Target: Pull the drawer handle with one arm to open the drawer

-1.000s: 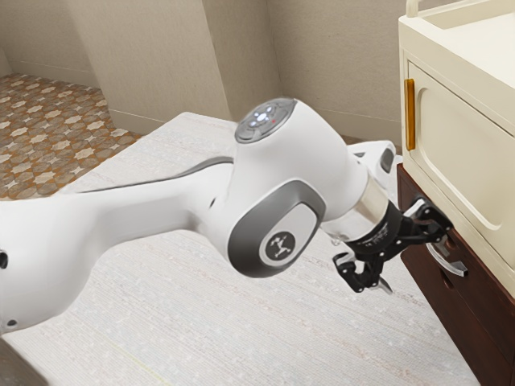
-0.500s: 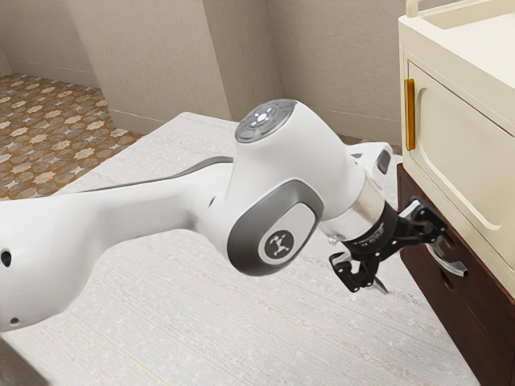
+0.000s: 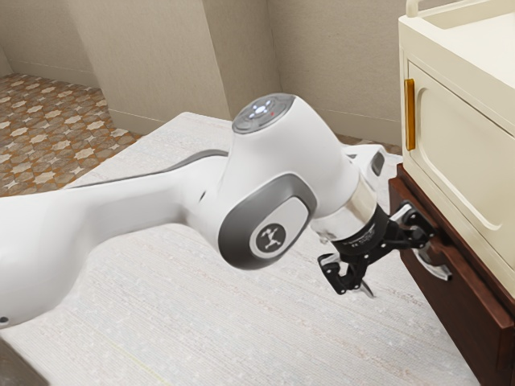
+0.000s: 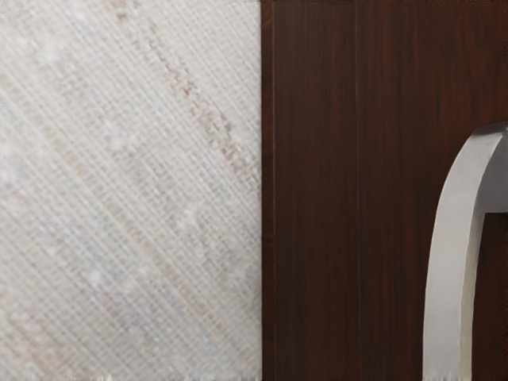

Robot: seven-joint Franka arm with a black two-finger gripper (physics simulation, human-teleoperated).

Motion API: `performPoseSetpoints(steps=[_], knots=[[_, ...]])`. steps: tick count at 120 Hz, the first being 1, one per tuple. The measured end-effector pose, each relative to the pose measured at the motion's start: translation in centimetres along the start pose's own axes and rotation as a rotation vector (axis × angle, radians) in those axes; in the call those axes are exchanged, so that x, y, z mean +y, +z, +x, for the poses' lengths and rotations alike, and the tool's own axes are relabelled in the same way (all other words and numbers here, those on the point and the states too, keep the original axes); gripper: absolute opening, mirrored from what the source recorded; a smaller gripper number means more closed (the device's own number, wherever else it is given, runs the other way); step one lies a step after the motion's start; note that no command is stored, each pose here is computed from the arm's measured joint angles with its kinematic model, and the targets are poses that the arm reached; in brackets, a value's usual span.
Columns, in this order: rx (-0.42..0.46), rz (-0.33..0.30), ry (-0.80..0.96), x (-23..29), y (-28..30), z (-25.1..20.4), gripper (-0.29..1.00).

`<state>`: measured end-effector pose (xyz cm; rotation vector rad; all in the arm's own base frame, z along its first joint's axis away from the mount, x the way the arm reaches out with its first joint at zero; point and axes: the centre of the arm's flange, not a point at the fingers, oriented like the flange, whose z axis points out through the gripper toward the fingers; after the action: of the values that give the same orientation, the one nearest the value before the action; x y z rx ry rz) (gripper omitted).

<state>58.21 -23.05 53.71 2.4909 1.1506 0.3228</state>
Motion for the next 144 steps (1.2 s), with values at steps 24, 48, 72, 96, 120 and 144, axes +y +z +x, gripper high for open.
performPoseSetpoints(steps=[24,48,72,96,120,144], knots=[[0.005,0.021,-0.002,-0.9,-0.7,0.0,0.70],[0.009,0.034,-0.006,-1.8,-1.1,-0.1,0.70],[0.016,0.037,-0.007,-2.1,-1.4,-0.1,0.70],[0.020,0.039,-0.012,-3.1,-2.3,-0.3,0.70],[0.017,0.051,-0.017,-4.4,-2.5,-0.5,0.70],[0.018,0.056,-0.017,-5.8,-3.3,-0.9,0.70]])
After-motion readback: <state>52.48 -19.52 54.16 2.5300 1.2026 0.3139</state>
